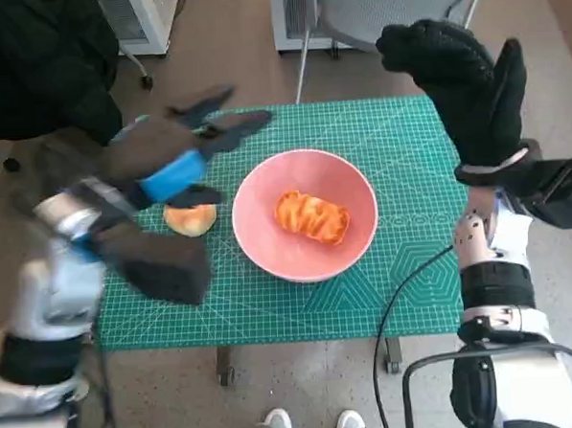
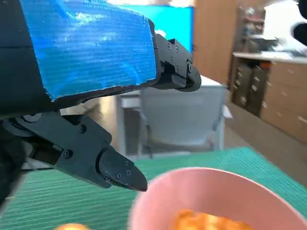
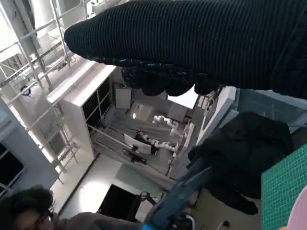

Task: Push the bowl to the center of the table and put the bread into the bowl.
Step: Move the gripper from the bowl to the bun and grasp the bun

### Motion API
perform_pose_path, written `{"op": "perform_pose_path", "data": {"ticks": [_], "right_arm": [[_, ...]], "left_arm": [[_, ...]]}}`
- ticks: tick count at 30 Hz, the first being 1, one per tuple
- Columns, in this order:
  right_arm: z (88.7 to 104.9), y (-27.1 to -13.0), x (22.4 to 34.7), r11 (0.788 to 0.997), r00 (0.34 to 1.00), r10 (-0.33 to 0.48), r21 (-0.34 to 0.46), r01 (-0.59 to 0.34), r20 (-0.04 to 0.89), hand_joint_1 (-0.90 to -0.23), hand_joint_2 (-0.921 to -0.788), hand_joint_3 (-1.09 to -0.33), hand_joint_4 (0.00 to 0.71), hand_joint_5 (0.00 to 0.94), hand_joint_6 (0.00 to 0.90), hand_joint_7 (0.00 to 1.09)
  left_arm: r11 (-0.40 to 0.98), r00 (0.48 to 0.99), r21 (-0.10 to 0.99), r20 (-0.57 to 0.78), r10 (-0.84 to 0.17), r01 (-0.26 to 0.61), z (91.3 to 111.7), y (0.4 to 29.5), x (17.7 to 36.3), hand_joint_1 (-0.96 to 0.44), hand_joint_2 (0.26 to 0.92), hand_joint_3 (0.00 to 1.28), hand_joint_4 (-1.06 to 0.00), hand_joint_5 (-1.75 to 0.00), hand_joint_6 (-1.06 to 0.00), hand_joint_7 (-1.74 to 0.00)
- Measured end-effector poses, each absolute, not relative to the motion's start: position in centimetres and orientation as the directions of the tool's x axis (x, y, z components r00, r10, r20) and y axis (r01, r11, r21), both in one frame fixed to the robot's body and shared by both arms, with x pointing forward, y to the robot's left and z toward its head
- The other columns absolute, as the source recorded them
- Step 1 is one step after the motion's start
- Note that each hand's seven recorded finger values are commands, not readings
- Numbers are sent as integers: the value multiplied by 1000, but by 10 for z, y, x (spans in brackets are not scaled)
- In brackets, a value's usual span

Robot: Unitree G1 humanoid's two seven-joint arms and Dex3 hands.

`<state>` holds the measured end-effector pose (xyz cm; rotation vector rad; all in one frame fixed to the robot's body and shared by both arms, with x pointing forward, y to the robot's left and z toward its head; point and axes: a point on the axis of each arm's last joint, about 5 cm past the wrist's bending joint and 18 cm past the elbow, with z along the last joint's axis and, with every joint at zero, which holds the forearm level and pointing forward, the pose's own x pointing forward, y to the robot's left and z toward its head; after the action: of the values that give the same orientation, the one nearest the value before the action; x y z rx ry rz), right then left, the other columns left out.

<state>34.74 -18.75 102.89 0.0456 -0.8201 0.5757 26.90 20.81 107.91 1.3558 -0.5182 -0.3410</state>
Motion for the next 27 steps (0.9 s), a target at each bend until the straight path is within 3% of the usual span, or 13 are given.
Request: {"op": "perform_pose_path", "data": {"ticks": [13, 27], "right_arm": [[1026, -185, 348, 843, 547, 470, -168, -511, 693, -720, -921, -881, 331, 2, 394, 5], [1025, -186, 350, 830, 541, 487, -170, -532, 686, -723, -921, -875, 333, 1, 413, 12]], "left_arm": [[154, 871, 983, 160, -464, -98, 1079, 228, 247, -115, 732, 0, -275, -13, -395, -89], [156, 885, 985, 140, -444, -78, 1071, 235, 239, -104, 707, 0, -310, -13, -433, -64]]}}
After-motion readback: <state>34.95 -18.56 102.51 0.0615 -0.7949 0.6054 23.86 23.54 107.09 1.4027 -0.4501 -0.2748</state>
